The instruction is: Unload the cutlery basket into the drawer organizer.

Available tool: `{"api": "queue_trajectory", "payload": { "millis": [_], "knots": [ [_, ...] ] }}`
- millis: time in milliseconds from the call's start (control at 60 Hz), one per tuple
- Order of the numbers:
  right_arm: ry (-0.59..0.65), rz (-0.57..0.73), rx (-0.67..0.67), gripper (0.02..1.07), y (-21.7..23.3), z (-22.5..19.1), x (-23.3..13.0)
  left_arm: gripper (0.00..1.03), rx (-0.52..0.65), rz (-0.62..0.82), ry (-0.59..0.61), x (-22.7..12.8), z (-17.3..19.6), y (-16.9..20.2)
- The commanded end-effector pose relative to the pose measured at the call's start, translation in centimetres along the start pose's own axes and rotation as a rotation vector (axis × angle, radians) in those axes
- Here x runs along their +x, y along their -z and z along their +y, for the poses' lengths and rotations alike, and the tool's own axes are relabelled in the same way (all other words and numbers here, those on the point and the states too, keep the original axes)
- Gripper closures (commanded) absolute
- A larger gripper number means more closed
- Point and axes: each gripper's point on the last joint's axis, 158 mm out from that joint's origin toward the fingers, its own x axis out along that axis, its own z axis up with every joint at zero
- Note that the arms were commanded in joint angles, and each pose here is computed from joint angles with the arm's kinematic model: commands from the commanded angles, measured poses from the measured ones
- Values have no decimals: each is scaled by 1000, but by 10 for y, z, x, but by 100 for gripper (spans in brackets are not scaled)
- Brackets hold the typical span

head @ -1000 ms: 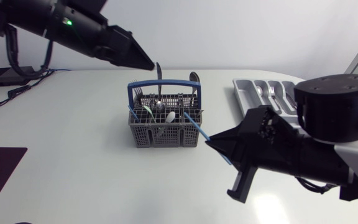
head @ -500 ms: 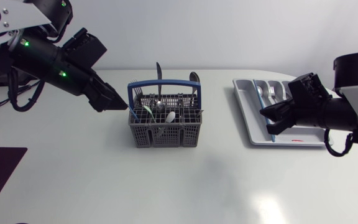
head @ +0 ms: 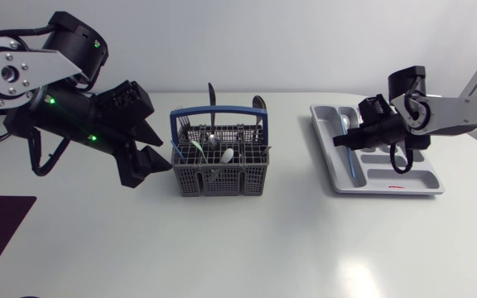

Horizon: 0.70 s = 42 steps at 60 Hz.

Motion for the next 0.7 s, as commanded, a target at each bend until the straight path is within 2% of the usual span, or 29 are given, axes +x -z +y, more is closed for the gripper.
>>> {"api": "queue_trajectory", "payload": {
  "millis": [0, 167, 217, 267, 283, 300, 333, 367, 400, 433, 683],
  "knots": [
    [12, 18, 46, 100, 0, -2, 21, 14, 56, -1, -13, 3, 0, 7],
    [58, 62, 78, 98, 4, -10, 47, 14, 96, -15, -38, 9, 5, 11],
    [57, 68, 76, 93, 5, -9, 50, 14, 98, -24, -51, 11, 8, 12],
    [52, 73, 74, 72, 7, -6, 50, 14, 108, -28, -60, 12, 11, 13],
    [52, 71, 73, 70, 6, -6, 50, 14, 108, -28, -60, 12, 11, 13],
    [50, 71, 70, 53, 7, -4, 48, 14, 108, -34, -70, 12, 14, 12],
    [46, 71, 66, 37, 8, -1, 45, 14, 107, -39, -79, 12, 16, 12],
    [44, 68, 61, 25, 8, 1, 41, 14, 103, -44, -91, 13, 20, 13],
    [45, 62, 57, 18, 8, 3, 37, 14, 91, -50, -104, 13, 26, 14],
    [43, 50, 50, 16, 8, 6, 31, 14, 83, -48, -102, 15, 28, 15],
    [24, -9, 8, 15, 5, 28, -10, 14, -13, -94, -116, 30, 36, 16]
  ]
}}
